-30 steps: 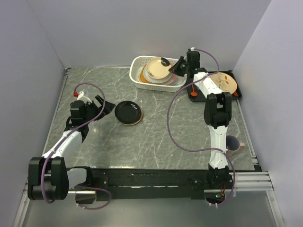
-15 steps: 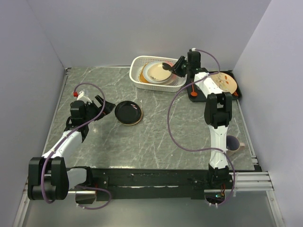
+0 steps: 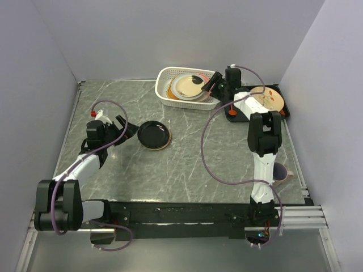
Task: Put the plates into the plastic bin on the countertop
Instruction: Place the plate in the plastic bin, then pick up the plate at the center of the board.
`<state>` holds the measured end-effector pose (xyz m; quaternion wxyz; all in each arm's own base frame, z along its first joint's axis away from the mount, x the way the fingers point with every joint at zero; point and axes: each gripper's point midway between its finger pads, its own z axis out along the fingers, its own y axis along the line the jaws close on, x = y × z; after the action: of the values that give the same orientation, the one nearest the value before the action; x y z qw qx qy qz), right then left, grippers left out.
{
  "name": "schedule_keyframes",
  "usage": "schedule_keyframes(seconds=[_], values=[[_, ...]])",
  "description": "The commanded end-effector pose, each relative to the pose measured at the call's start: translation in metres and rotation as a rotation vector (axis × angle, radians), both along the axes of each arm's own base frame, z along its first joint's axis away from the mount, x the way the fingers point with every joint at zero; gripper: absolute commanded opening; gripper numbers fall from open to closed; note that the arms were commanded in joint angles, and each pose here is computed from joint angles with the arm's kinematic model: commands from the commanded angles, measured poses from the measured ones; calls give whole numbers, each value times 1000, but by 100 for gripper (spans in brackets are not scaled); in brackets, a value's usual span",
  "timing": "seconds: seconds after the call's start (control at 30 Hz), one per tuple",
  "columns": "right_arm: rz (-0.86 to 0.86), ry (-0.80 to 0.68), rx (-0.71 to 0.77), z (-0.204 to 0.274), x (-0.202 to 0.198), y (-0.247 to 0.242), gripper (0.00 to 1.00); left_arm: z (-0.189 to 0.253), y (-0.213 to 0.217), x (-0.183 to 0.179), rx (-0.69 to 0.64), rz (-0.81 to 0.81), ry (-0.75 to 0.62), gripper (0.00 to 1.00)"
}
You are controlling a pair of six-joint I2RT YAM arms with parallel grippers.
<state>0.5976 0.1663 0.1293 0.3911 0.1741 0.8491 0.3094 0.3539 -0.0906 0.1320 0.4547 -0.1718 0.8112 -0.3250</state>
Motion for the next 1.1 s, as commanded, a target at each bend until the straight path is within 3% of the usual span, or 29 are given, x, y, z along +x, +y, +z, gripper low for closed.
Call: schedule_keyframes(seconds=[0.0, 0.2, 0.53, 0.77, 1.07], values=[[-3, -192, 29, 83, -8, -5, 67, -6, -1, 6, 9, -21, -2, 97], [50, -214, 81, 94, -41, 10, 67, -24, -3, 12, 23, -25, 50, 91], [153, -142, 100, 54, -90, 49, 67, -39, -15, 18, 15, -51, 80, 80], [193, -111, 115, 37, -105, 66, 67, -47, -16, 23, 23, -56, 97, 60], [203, -102, 115, 32, -113, 67, 67, -58, -20, 35, 11, -72, 116, 47]])
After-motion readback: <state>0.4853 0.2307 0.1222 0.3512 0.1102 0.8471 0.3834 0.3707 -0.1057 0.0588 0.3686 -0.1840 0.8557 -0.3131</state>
